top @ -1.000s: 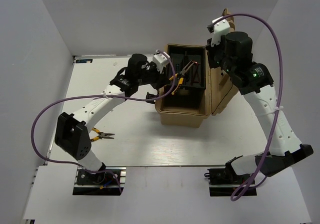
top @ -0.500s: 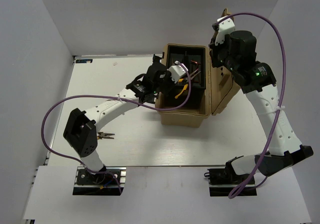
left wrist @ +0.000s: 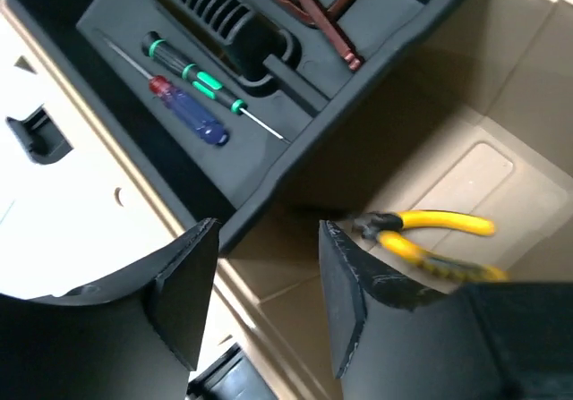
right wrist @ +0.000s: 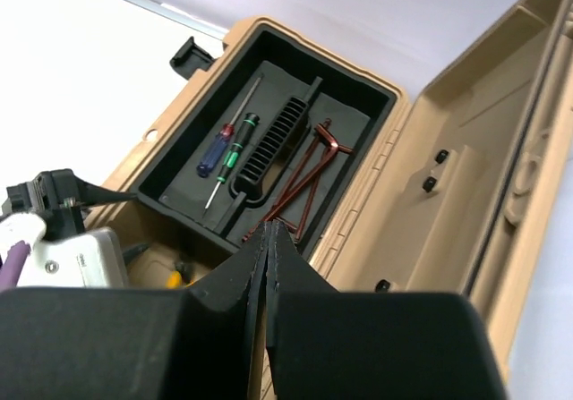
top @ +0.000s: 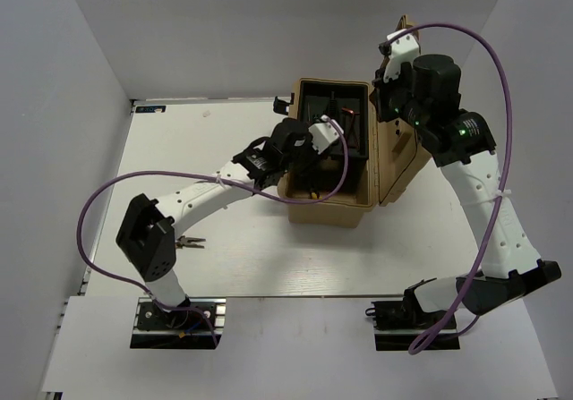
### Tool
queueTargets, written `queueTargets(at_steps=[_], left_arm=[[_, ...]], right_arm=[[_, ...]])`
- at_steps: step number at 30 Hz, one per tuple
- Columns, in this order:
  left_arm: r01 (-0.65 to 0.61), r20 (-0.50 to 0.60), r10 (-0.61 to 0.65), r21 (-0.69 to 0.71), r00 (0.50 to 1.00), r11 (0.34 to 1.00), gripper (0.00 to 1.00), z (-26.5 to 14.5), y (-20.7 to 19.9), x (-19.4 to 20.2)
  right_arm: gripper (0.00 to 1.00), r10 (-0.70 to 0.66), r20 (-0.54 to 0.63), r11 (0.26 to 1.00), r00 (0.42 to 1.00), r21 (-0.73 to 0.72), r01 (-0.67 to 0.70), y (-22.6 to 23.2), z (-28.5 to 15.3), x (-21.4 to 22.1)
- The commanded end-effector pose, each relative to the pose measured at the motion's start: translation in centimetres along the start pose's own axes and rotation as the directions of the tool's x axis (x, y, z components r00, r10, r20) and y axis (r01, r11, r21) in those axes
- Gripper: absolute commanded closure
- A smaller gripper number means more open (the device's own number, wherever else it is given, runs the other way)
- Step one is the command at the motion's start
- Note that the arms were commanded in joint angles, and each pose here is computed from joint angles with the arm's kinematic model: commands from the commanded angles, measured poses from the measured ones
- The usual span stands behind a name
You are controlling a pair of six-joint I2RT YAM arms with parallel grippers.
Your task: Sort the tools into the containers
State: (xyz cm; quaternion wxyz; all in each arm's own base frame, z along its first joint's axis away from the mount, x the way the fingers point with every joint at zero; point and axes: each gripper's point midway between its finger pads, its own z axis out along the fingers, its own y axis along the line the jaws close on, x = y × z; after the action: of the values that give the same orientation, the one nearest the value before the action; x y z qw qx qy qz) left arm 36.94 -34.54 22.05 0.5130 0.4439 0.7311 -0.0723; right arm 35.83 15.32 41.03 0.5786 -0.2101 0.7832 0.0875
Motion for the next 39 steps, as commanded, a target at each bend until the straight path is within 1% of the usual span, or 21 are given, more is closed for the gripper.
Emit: queueTargets(at_steps=[1, 2, 4, 6, 8, 9, 10, 11, 12, 15, 16, 18, 20, 21, 22, 24, 27, 28, 29, 32, 39], left_arm=[[0.056, 0.13, -0.038, -0.136, 0.991, 0.989, 0.44, -4.0, 3.7, -5.2], [0.091, 0.147, -0.066, -0.17, 0.987, 0.981, 0.47, -4.9, 4.5, -5.6], [0.275, 0.203, -0.222, -0.287, 0.954, 0.918, 0.72, -8.3, 6.8, -5.6], [0.496, 0.223, -0.444, -0.347, 0.868, 0.796, 0.79, -10.3, 7.8, -2.5], [0.561, 0.174, -0.556, -0.492, 0.813, 0.666, 0.65, -13.5, 8.8, 2.1], [0.58, 0.147, -0.614, -0.55, 0.776, 0.601, 0.37, -14.3, 9.0, 4.9], [0.661, 0.183, -0.715, -0.579, 0.675, 0.477, 0.31, -14.8, 8.6, 6.8], [0.645, 0.135, -0.754, -0.625, 0.643, 0.439, 0.26, -16.5, 7.9, 9.5], [0.671, 0.145, -0.812, -0.653, 0.565, 0.351, 0.19, -16.8, 7.2, 12.4], [0.703, 0.173, -0.868, -0.668, 0.466, 0.244, 0.18, -20.4, 5.6, 16.6], [0.736, 0.265, -0.869, -0.659, 0.419, 0.154, 0.18, -21.9, 5.9, 16.9], [0.845, 0.428, -0.832, -0.528, 0.352, 0.086, 0.23, -26.1, 6.7, 15.9], [0.897, 0.507, -0.789, -0.427, 0.346, 0.118, 0.5, -28.5, 7.1, 15.4], [0.934, 0.585, -0.747, -0.329, 0.316, 0.137, 0.69, -29.8, 8.0, 13.5], [0.951, 0.641, -0.707, -0.263, 0.299, 0.165, 0.93, -32.4, 8.3, 13.2], [0.94, 0.642, -0.698, -0.311, 0.317, 0.141, 0.98, -34.0, 8.2, 14.9], [0.901, 0.575, -0.756, -0.432, 0.313, 0.044, 0.89, -34.2, 7.6, 16.8], [0.84, 0.506, -0.786, -0.541, 0.355, 0.031, 0.81, -34.5, 6.7, 19.1], [0.838, 0.514, -0.799, -0.546, 0.312, -0.024, 0.67, -34.5, 6.6, 19.1], [0.787, 0.486, -0.813, -0.615, 0.321, -0.057, 0.43, -34.3, 6.4, 20.1], [0.83, 0.538, -0.789, -0.553, 0.297, -0.065, 0.32, -33.6, 6.5, 20.3]], right_arm=[[1.0, 0.012, 0.057, 0.999, 0.998, -0.05, -0.009, 0.7, -1.4, -1.5], [1.0, 0.011, 0.063, 0.996, 0.998, -0.094, -0.005, 1.5, -1.4, -1.6], [1.0, -0.026, 0.063, 0.971, 0.998, -0.236, 0.04, 4.0, -1.4, -1.0], [0.83, -0.054, 0.04, 0.875, 0.998, -0.48, 0.066, 8.3, -2.2, 0.9], [0.69, -0.049, 0.037, 0.817, 0.998, -0.574, 0.061, 10.2, -2.5, 1.6], [0.68, -0.015, -0.015, 0.755, 1.0, -0.656, 0.001, 12.0, -2.5, 2.9], [0.68, -0.007, -0.034, 0.741, 0.999, -0.671, -0.018, 12.5, -2.1, 3.3], [0.7, -0.001, -0.046, 0.735, 0.999, -0.677, -0.03, 13.0, -1.1, 3.6], [0.7, 0.005, -0.093, 0.715, 0.996, -0.696, -0.069, 13.9, -0.3, 4.6], [0.74, -0.044, -0.149, 0.65, 0.988, -0.755, -0.085, 17.1, 0.9, 6.4], [0.74, -0.062, -0.146, 0.624, 0.987, -0.778, -0.075, 18.5, 1.2, 6.0], [0.74, -0.112, -0.218, 0.581, 0.97, -0.806, -0.115, 20.9, 3.1, 8.3], [0.74, -0.146, -0.175, 0.522, 0.974, -0.85, -0.075, 24.2, 2.7, 6.9], [0.74, -0.183, -0.265, 0.511, 0.947, -0.848, -0.139, 25.8, 5.0, 9.9], [0.72, -0.197, -0.195, 0.467, 0.961, -0.881, -0.083, 28.1, 4.2, 7.6], [0.67, -0.269, -0.262, 0.438, 0.927, -0.891, -0.125, 31.4, 6.3, 11.3], [0.59, -0.337, -0.189, 0.402, 0.922, -0.915, -0.041, 35.5, 6.8, 12.2], [0.59, -0.361, -0.161, 0.383, 0.919, -0.924, -0.012, 36.5, 7.6, 13.4], [0.57, -0.395, -0.155, 0.361, 0.905, -0.933, -0.002, 38.3, 7.4, 14.9], [0.57, -0.448, -0.12, 0.352, 0.886, -0.935, 0.051, 40.9, 8.8, 18.0], [0.62, -0.416, -0.043, 0.379, 0.908, -0.916, 0.13, 45.7, 11.0, 19.5]])
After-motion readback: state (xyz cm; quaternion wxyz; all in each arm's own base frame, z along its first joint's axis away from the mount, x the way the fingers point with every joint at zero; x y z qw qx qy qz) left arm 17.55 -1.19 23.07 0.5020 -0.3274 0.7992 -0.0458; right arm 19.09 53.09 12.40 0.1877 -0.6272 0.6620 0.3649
